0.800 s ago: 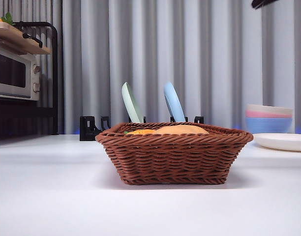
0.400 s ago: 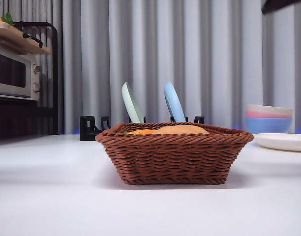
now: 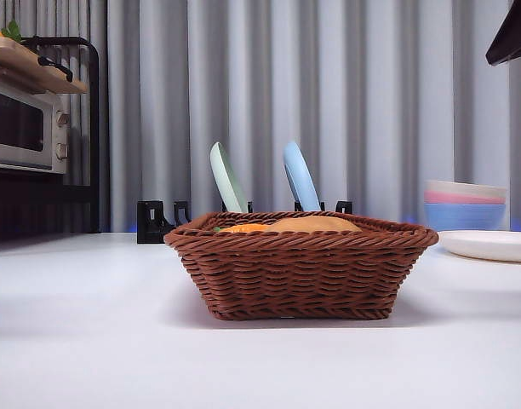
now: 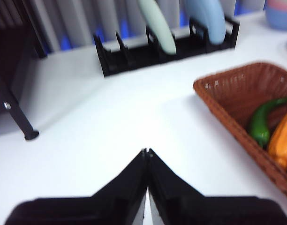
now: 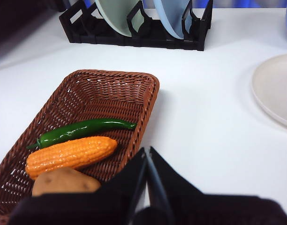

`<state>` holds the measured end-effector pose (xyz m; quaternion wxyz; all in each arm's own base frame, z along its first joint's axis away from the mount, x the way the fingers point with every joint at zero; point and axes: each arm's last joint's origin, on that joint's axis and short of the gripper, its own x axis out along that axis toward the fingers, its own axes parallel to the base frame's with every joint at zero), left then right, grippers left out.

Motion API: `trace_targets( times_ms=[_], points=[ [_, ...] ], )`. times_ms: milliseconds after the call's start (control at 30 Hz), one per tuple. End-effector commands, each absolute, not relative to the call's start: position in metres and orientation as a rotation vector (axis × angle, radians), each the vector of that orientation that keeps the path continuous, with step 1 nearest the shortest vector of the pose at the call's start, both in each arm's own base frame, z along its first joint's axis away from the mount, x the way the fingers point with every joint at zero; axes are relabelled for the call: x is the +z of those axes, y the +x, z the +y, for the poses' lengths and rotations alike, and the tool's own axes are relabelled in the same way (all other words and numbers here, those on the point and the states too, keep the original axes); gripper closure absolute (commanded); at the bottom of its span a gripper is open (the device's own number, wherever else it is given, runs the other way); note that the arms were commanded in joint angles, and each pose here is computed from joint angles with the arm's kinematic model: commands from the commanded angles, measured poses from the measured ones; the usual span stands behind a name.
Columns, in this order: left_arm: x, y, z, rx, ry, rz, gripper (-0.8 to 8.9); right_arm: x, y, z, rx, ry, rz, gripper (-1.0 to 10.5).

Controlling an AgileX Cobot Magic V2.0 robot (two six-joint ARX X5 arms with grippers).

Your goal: Pick up the basket,pick up the corn from the table,pick up the potato from the table,pick up the cucumber from the table,put all items into the basket

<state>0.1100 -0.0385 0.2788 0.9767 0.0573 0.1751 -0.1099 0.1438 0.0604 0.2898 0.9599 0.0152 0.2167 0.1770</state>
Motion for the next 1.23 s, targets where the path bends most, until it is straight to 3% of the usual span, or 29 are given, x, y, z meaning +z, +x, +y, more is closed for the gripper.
trace_targets(
  times_ms=[33, 333, 500, 667, 867, 1233],
  points=[
    [0.276, 0.112, -0.039, -0.217, 0.111, 0.369, 8.16, 0.289, 0.144, 0.06, 0.357, 0.05, 0.44, 9.5],
    [0.274, 0.113, -0.04, -0.222, 0.119, 0.392, 8.16, 0.289, 0.144, 0.06, 0.356, 0.05, 0.442, 9.5],
    [0.275, 0.097, -0.029, -0.176, 0.138, 0.319, 8.16, 0.289, 0.144, 0.06, 0.356, 0.05, 0.443, 9.5],
    [0.241, 0.092, -0.018, -0.086, 0.102, 0.242, 8.16, 0.289, 0.144, 0.06, 0.356, 0.05, 0.443, 9.5],
    [0.191, 0.094, -0.011, -0.11, 0.062, 0.16, 8.16, 0.289, 0.144, 0.06, 0.356, 0.05, 0.443, 9.5],
    [0.147, 0.096, -0.003, -0.071, 0.045, 0.186, 8.16, 0.289, 0.144, 0.06, 0.356, 0.05, 0.443, 9.5]
  ],
)
